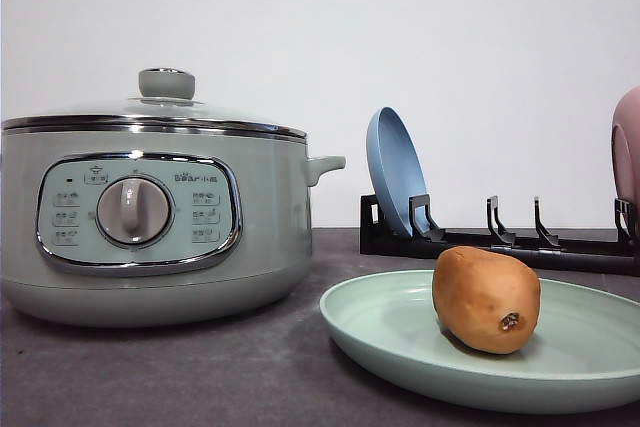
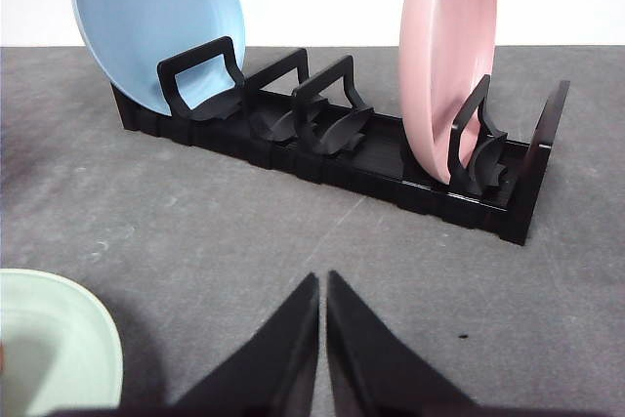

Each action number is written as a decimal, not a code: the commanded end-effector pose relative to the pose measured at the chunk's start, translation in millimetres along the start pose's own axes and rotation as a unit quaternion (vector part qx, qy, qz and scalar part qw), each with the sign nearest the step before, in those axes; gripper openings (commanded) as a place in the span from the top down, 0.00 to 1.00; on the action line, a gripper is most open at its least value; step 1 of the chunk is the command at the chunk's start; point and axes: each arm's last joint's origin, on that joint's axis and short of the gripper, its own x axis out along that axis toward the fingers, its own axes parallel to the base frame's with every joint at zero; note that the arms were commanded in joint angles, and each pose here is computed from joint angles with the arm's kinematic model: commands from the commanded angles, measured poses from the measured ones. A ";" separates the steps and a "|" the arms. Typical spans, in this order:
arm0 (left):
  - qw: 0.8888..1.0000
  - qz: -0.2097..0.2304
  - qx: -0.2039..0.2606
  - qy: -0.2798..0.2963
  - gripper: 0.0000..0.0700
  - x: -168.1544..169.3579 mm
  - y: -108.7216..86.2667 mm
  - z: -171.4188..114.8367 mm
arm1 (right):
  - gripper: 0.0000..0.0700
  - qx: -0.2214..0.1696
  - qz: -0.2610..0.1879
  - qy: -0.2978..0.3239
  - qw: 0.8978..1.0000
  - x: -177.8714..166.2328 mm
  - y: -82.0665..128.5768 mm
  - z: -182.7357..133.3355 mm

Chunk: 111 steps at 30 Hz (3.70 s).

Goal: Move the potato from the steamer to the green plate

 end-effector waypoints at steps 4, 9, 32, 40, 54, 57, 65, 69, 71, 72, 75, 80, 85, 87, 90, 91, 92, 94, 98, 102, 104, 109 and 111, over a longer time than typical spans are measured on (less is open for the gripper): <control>1.000 -0.004 -0.002 0.022 1.00 0.4 -0.5 -5.7 | 1.00 0.005 -0.001 -0.001 1.000 0.3 -0.2 -1.0; 1.000 -0.004 -0.002 0.022 1.00 0.4 -0.5 -5.7 | 1.00 0.005 -0.001 -0.001 1.000 0.3 -0.2 -1.0; 0.999 -0.036 -0.028 -0.020 1.00 0.4 -2.4 2.3 | 1.00 0.005 -0.001 -0.001 1.000 0.3 -0.2 -1.0; 0.995 -0.042 -0.050 -0.076 1.00 1.9 -6.0 7.9 | 1.00 0.005 -0.001 -0.001 1.000 0.3 -0.2 -1.0; 0.996 -0.070 -0.049 0.000 1.00 2.5 -12.1 -6.3 | 1.00 0.005 -0.001 -0.001 1.000 0.3 -0.2 -1.0; 0.996 -0.070 -0.049 0.000 1.00 2.5 -12.1 -6.3 | 1.00 0.005 -0.001 -0.001 1.000 0.3 -0.2 -1.0; 0.996 -0.070 -0.049 0.000 1.00 2.5 -12.1 -6.3 | 1.00 0.005 -0.001 -0.001 1.000 0.3 -0.2 -1.0; 0.996 -0.070 -0.049 0.000 1.00 2.5 -12.1 -6.3 | 1.00 0.005 -0.001 -0.001 1.000 0.3 -0.2 -1.0; 0.996 -0.070 -0.049 0.000 1.00 2.5 -12.1 -6.3 | 1.00 0.005 -0.001 -0.001 1.000 0.3 -0.2 -1.0; 0.996 -0.070 -0.049 0.000 1.00 2.5 -12.1 -6.3 | 1.00 0.005 -0.001 -0.001 1.000 0.3 -0.2 -1.0; 0.996 -0.070 -0.049 0.000 1.00 2.5 -12.1 -6.3 | 1.00 0.005 -0.001 -0.001 1.000 0.3 -0.2 -1.0; 0.996 -0.070 -0.049 0.000 1.00 2.5 -12.1 -6.3 | 1.00 0.005 -0.001 -0.001 1.000 0.3 -0.2 -1.0; 0.996 -0.070 -0.049 0.000 1.00 2.5 -12.1 -6.3 | 1.00 0.005 -0.001 -0.001 1.000 0.3 -0.2 -1.0; 0.996 -0.070 -0.049 0.000 1.00 2.5 -12.1 -6.3 | 1.00 0.005 -0.001 -0.001 1.000 0.3 -0.2 -1.0; 0.996 -0.070 -0.049 0.000 1.00 2.5 -12.1 -6.3 | 1.00 0.005 -0.001 -0.001 1.000 0.3 -0.2 -1.0; 0.996 -0.070 -0.049 0.000 1.00 2.5 -12.1 -6.3 | 1.00 0.005 -0.001 -0.001 1.000 0.3 -0.2 -1.0; 0.996 -0.070 -0.049 0.000 1.00 2.5 -12.1 -6.3 | 1.00 0.005 -0.001 -0.001 1.000 0.3 -0.2 -1.0; 0.996 -0.070 -0.049 0.000 1.00 2.5 -12.1 -6.3 | 1.00 0.005 -0.001 -0.001 1.000 0.3 -0.2 -1.0; 0.996 -0.070 -0.049 0.000 1.00 2.5 -12.1 -6.3 | 1.00 0.005 -0.001 -0.001 1.000 0.3 -0.2 -1.0; 0.996 -0.070 -0.049 0.000 1.00 2.5 -12.1 -6.3 | 1.00 0.005 -0.001 -0.001 1.000 0.3 -0.2 -1.0; 0.996 -0.070 -0.049 0.000 1.00 2.5 -12.1 -6.3 | 1.00 0.005 -0.001 -0.001 1.000 0.3 -0.2 -1.0; 0.996 -0.070 -0.049 0.000 1.00 2.5 -12.1 -6.3 | 1.00 0.005 -0.001 -0.001 1.000 0.3 -0.2 -1.0; 0.996 -0.070 -0.049 0.000 1.00 2.5 -12.1 -6.3 | 1.00 0.005 -0.001 -0.001 1.000 0.3 -0.2 -1.0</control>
